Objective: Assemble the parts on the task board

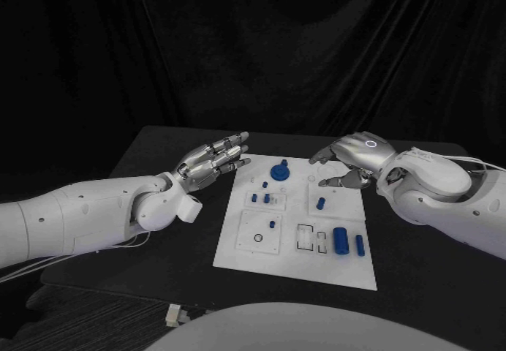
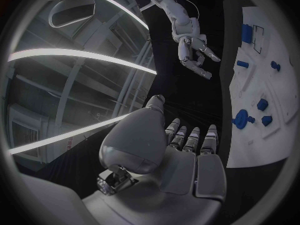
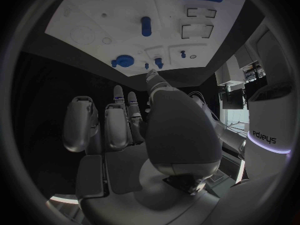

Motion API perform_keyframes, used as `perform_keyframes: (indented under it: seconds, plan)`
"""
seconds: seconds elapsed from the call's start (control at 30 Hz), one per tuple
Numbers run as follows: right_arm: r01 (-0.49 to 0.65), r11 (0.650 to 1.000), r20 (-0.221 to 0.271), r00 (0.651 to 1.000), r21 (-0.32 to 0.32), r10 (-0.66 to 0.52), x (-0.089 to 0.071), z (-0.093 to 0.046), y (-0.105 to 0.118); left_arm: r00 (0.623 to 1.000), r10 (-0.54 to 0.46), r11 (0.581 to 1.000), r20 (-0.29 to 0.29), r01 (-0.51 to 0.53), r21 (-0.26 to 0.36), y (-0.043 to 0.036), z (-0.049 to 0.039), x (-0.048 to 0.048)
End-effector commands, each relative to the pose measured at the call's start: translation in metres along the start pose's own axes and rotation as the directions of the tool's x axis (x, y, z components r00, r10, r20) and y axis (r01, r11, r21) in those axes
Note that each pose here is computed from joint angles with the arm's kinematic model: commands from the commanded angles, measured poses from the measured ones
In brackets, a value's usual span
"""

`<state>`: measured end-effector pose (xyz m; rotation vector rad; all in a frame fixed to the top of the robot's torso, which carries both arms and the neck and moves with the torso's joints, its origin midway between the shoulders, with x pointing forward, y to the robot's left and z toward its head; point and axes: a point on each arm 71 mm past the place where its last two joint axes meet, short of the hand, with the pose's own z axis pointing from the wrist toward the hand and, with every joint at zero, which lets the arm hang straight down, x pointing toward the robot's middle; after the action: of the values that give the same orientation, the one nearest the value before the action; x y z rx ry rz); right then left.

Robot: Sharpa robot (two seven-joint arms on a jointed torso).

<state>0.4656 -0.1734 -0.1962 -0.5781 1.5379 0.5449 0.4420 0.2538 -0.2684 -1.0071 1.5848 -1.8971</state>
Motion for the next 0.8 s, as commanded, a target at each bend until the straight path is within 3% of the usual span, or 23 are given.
perform_keyframes:
  seconds: [0.03, 0.23, 0.8]
  plan:
    - [-0.026, 0.995, -0.032, 0.999, 0.095, 0.029, 0.008, -0.005, -0.010, 1.000, -0.009, 1.000, -0.002, 0.009, 0.012, 0.0001, 0.0012, 0.0017]
    - [-0.029, 0.993, -0.090, 0.995, 0.110, 0.039, 0.025, -0.011, -0.014, 1.000, -0.011, 1.000, -0.005, 0.011, 0.010, 0.0009, 0.0018, 0.0025]
    - [-0.049, 0.998, -0.196, 0.979, 0.045, 0.057, 0.054, -0.006, -0.002, 1.000, -0.019, 1.000, -0.014, 0.019, 0.006, 0.0029, 0.0027, 0.0028]
